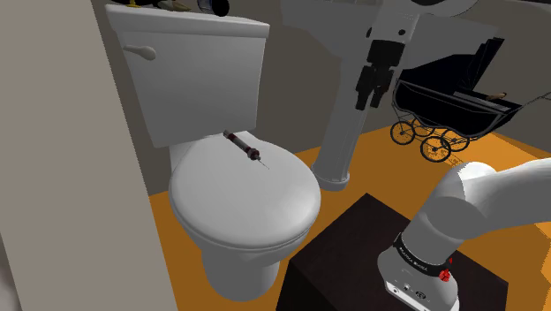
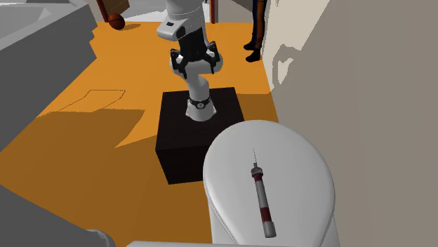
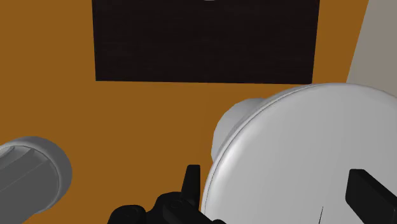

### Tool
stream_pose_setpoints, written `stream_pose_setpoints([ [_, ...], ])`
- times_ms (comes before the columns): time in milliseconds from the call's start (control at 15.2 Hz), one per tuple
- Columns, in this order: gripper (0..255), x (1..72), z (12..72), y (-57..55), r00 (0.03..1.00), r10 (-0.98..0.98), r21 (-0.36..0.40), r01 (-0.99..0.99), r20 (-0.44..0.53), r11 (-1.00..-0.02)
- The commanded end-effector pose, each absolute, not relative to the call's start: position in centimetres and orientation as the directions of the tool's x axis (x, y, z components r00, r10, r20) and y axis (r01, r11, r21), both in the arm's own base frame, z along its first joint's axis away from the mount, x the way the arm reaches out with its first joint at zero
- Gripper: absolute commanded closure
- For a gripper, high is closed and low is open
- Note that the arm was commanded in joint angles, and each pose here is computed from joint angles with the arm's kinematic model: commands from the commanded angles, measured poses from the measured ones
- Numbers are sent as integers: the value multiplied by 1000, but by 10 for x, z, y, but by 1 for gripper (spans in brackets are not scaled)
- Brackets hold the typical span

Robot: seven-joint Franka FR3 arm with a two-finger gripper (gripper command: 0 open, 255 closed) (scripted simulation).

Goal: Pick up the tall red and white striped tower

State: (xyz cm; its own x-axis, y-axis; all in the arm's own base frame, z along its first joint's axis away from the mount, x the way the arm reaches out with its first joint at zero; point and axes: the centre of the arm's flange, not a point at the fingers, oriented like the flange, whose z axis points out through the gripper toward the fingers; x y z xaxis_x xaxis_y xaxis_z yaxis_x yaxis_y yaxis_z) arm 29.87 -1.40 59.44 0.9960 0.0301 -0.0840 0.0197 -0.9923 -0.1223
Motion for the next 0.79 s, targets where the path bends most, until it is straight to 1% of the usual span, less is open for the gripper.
stream_pose_setpoints([
  [0, 0, 299, 594, -14, 996, 30, -122, 20, -84, -992],
  [726, 0, 407, 524, 56, 997, -3, -79, -9, -78, -997],
])
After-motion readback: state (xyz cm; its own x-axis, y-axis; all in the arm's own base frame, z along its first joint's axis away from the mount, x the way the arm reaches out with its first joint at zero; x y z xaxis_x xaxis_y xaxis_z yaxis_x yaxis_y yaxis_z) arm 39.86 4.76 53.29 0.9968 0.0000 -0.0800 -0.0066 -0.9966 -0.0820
